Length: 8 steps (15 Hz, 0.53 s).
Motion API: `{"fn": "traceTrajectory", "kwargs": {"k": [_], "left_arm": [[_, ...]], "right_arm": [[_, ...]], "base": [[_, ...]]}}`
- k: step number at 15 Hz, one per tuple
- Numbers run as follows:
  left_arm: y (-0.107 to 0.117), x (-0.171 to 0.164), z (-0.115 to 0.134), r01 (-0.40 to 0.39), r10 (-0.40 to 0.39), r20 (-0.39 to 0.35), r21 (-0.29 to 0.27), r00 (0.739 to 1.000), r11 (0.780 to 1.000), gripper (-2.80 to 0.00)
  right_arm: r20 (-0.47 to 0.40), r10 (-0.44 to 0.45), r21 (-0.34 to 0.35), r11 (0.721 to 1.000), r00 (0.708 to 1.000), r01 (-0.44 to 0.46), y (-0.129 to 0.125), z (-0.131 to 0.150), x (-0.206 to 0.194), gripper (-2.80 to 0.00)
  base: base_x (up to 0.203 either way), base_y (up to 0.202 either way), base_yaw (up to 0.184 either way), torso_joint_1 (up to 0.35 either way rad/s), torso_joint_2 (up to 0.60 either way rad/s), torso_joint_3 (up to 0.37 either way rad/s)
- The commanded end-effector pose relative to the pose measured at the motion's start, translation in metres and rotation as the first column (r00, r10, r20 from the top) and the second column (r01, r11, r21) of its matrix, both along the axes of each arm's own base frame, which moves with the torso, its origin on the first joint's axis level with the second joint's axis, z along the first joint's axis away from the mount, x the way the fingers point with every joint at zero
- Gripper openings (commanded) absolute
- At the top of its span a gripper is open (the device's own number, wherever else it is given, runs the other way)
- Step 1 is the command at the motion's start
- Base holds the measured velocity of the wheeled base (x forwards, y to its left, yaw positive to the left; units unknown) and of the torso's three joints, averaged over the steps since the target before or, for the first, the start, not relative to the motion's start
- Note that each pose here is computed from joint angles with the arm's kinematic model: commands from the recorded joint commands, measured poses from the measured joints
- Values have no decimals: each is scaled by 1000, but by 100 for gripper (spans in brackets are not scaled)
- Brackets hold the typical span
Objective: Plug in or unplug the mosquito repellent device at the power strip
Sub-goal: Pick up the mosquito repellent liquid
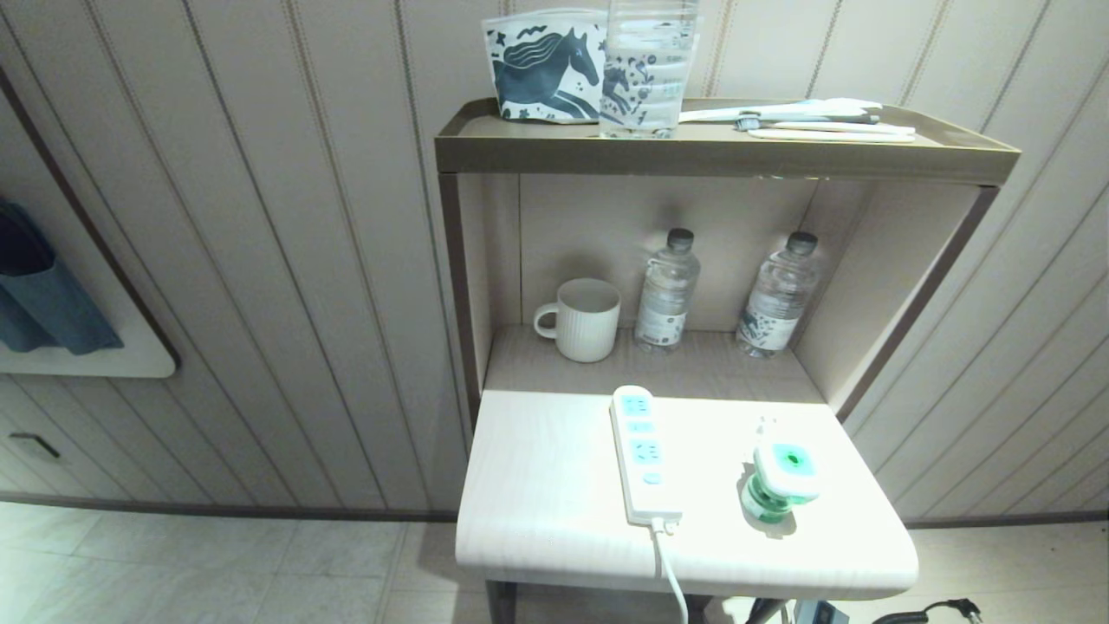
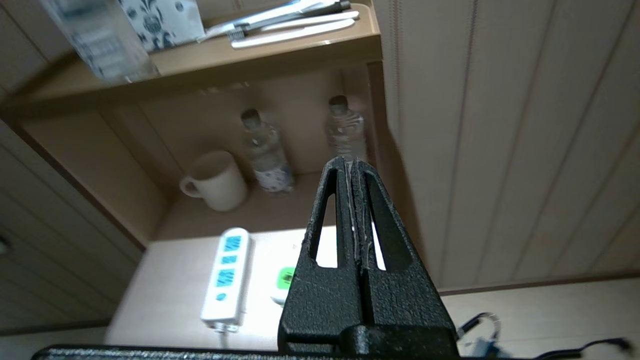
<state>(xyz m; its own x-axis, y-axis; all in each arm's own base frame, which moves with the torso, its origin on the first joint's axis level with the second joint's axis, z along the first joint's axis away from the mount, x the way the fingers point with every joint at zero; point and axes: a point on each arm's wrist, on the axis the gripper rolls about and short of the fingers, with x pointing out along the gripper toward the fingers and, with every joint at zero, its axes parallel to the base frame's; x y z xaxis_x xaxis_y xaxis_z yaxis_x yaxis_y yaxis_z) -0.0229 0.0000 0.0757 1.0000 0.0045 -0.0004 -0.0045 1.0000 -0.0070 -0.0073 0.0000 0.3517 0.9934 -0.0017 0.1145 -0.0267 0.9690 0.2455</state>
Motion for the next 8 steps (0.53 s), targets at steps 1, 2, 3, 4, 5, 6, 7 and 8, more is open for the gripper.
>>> {"fn": "traceTrajectory", "kwargs": {"k": [1, 2, 3, 4, 5, 6, 7, 8], "left_arm": [[0, 0, 0, 0, 0, -3, -1, 1000, 1000, -280], [0, 0, 0, -2, 2, -1, -1, 1000, 1000, -280], [0, 0, 0, 0, 0, -1, -1, 1000, 1000, -280], [0, 0, 0, 0, 0, -3, -1, 1000, 1000, -280], [0, 0, 0, 0, 0, -2, -1, 1000, 1000, -280], [0, 0, 0, 0, 0, -1, -1, 1000, 1000, -280], [0, 0, 0, 0, 0, -1, -1, 1000, 1000, -280], [0, 0, 0, 0, 0, -1, -1, 1000, 1000, -280]], "right_arm": [[-243, 104, 119, 990, 964, -77, 4, 24, 48, -280], [-413, 174, 142, 982, 894, -126, 7, 18, 51, -280], [-547, 261, 166, 965, 795, -203, 13, 12, 54, -280], [-630, 330, 189, 943, 703, -274, 21, 6, 59, -280], [-687, 372, 199, 923, 624, -330, 29, -2, 63, -280], [-746, 382, 194, 908, 545, -371, 37, -13, 68, -280], [-808, 356, 170, 904, 470, -392, 43, -30, 73, -280], [-850, 322, 131, 896, 416, -424, 47, -44, 75, -280]], "base": [[0, 0, 0, 0, 0, 0], [0, 0, 0, 0, 0, 0], [0, 0, 0, 0, 0, 0], [0, 0, 0, 0, 0, 0], [0, 0, 0, 0, 0, 0], [0, 0, 0, 0, 0, 0], [0, 0, 0, 0, 0, 0], [0, 0, 0, 0, 0, 0]]}}
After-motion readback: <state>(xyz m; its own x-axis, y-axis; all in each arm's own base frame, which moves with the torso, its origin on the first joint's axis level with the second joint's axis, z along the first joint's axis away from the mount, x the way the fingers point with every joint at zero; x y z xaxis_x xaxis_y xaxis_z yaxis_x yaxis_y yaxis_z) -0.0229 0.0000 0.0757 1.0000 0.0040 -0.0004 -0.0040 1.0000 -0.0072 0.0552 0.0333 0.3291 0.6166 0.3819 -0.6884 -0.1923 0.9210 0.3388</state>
